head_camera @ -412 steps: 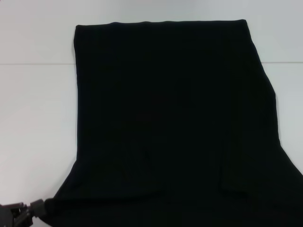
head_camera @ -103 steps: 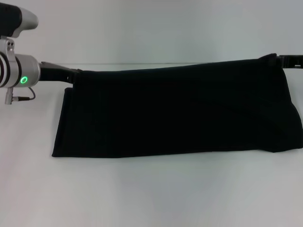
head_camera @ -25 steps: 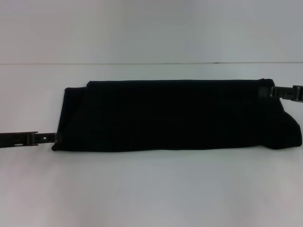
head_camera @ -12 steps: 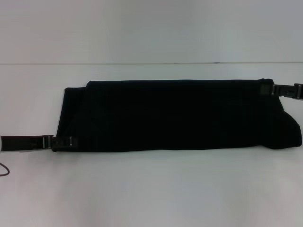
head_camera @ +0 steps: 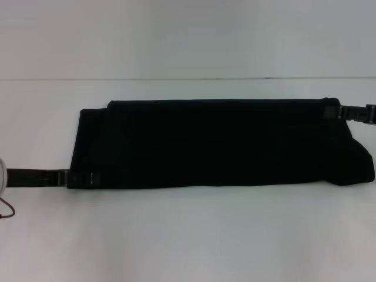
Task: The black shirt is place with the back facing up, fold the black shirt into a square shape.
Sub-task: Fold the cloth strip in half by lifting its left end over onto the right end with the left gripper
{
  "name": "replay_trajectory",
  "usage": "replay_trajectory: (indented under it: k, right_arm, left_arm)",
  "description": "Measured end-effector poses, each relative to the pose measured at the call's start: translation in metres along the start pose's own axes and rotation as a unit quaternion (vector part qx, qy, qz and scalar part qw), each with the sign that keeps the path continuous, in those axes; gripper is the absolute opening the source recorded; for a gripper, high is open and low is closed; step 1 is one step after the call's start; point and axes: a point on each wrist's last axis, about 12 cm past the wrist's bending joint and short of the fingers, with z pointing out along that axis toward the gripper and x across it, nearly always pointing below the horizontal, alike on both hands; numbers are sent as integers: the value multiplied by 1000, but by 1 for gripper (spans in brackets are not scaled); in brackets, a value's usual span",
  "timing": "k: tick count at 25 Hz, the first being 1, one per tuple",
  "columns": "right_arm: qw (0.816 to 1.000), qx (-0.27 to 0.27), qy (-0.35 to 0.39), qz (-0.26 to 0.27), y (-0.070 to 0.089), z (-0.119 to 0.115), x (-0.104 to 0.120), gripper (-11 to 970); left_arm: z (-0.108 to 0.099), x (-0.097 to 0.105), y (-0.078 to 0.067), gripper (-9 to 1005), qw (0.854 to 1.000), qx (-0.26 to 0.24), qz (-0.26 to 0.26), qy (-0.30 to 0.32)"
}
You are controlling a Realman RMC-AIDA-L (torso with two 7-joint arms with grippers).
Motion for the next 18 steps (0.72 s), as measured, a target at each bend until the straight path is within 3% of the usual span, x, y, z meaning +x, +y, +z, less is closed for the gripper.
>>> replay_trajectory:
  k: [11, 13, 18]
  right_arm:
    - [1000, -1, 0, -1, 1, 1, -1, 675]
    - [1000, -1, 0, -1, 1, 1, -1, 675]
    - [1000, -3, 0, 4, 1, 1, -1, 675]
  left_arm:
    - [0, -2, 6, 713, 999, -27, 26, 7]
    - [0, -2, 7, 469, 999, -31, 28, 8]
    - [1, -2, 7, 235, 999, -34, 32, 10]
